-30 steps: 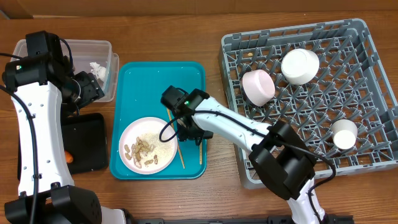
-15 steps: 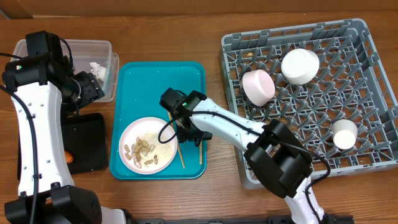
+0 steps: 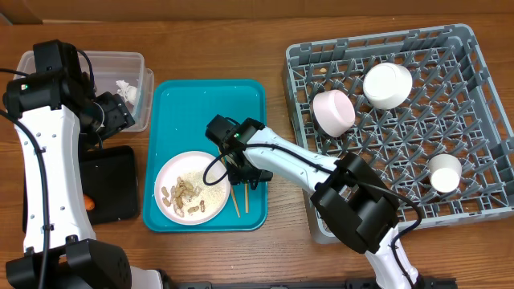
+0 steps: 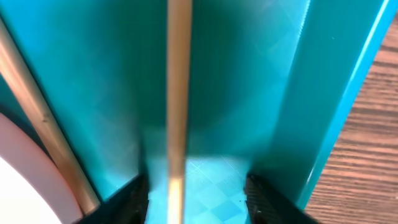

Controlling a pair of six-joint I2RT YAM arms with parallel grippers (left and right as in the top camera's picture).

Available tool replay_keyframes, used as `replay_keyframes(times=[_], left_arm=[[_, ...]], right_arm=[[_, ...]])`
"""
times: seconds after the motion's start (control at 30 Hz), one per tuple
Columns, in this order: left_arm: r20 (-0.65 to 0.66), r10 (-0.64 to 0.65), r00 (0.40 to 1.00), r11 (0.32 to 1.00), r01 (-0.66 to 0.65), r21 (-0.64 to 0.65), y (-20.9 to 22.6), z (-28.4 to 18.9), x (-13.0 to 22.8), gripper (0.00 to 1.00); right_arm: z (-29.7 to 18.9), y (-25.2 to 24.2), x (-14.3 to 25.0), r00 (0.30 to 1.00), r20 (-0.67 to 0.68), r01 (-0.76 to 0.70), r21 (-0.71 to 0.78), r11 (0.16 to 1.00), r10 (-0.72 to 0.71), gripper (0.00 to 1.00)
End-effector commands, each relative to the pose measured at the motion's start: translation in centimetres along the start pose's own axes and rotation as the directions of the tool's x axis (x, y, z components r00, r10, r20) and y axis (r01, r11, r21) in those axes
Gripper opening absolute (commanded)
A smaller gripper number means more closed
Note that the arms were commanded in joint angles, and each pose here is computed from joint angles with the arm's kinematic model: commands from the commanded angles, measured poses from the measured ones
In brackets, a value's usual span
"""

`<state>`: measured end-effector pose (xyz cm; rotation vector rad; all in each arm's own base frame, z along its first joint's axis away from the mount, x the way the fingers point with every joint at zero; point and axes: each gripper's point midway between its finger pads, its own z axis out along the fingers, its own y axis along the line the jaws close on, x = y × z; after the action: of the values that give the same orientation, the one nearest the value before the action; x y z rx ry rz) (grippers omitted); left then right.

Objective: Sort waste into correct bins and load items into the dishwasher
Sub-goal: 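Close the right gripper on one wooden chopstick and lift it, then lay the chopstick into the rack's left side and release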

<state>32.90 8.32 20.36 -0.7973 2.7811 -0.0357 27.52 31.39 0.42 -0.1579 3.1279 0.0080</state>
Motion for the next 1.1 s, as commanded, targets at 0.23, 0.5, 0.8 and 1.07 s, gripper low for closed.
replay_keyframes(times=[0.23,0.5,0.8,1.07], left_arm=[[0.006,0.019,1.000,1.000,-0.019,0.010,-0.2,-0.2,-0.2,0.74],[0.006,0.019,1.000,1.000,-0.019,0.010,-0.2,-0.2,-0.2,0.74],[0.006,0.019,1.000,1.000,-0.019,0.010,-0.2,-0.2,-0.2,0.74],[0.009,0.019,1.000,1.000,-0.019,0.010,-0.2,-0.2,-0.3,0.74]], right_arm=[[2.1,-0.7,0.3,1.000,-0.028,-0.001,0.041,0.999,0.002,0.09],[-2.0,-0.9,-1.4,1.000,0.026,0.007,-0.005,1.000,-0.007,0.04],[-14.6,-5.7,-4.1,0.979,0.194,0.075,-0.094,0.993,-0.055,0.04],[-13.8,-14.4,-1.4,0.999,0.021,0.044,0.068,0.997,-0.045,0.04]])
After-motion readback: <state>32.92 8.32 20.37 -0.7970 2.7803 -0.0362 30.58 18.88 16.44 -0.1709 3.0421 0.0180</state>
